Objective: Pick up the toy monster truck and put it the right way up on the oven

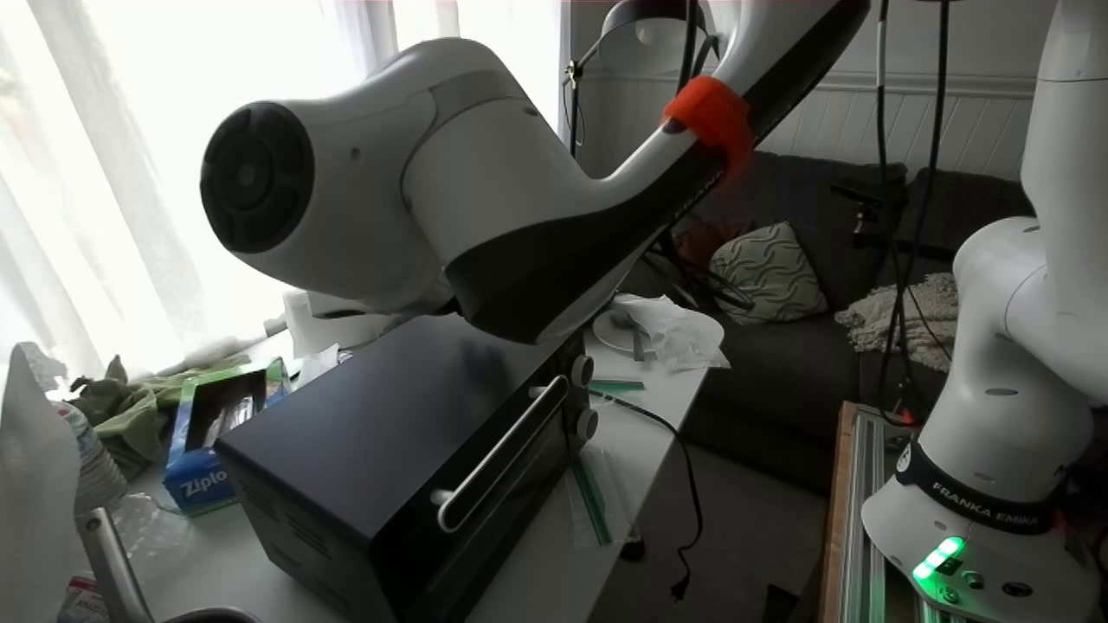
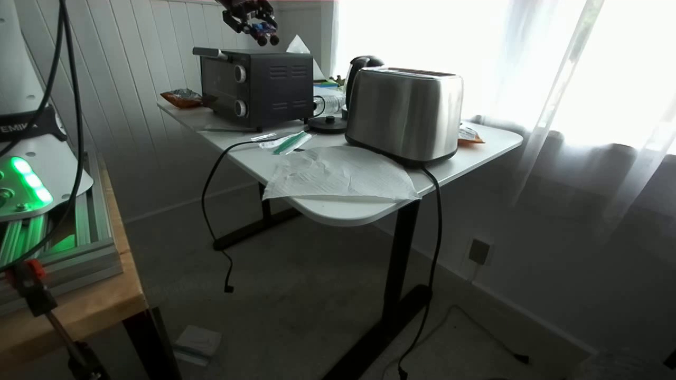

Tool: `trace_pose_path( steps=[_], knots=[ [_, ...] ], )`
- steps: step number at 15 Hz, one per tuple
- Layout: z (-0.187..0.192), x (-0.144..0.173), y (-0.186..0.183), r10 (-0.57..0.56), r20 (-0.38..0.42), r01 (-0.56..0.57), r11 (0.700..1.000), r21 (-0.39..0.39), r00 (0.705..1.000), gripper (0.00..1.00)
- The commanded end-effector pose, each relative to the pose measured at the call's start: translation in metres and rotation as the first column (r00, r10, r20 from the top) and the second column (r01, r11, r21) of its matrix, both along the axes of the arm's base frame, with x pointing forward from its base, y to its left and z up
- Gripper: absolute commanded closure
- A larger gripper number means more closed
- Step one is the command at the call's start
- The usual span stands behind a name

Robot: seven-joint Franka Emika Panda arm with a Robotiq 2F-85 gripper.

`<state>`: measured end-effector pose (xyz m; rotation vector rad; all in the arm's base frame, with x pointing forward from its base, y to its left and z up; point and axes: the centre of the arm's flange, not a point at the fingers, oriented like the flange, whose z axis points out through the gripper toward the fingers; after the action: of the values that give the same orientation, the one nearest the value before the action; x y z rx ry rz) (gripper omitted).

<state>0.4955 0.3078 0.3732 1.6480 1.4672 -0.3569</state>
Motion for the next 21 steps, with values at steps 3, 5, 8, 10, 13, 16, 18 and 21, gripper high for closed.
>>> trace_pose_path(
  steps=[3,5,8,10,13,16,18,21],
  knots=[
    [-0.012,0.009,0.009,0.036,-0.045,-0.041,0.994,-0.104,0.998,0.53],
    [-0.017,0.008,0.01,0.037,-0.061,-0.045,0.992,-0.121,0.997,0.53],
    [-0.024,0.009,0.011,0.046,-0.07,-0.055,0.988,-0.141,0.996,0.53],
    [-0.027,0.01,0.013,0.051,-0.076,-0.062,0.986,-0.153,0.996,0.53],
    [-0.029,0.01,0.015,0.054,-0.084,-0.067,0.984,-0.164,0.995,0.53],
    [-0.027,0.009,0.015,0.052,-0.083,-0.065,0.984,-0.164,0.995,0.06],
    [-0.021,0.009,0.013,0.049,-0.079,-0.061,0.986,-0.155,0.996,0.0],
    [-0.007,0.011,0.01,0.039,-0.056,-0.046,0.99,-0.133,0.998,0.0]
  ],
)
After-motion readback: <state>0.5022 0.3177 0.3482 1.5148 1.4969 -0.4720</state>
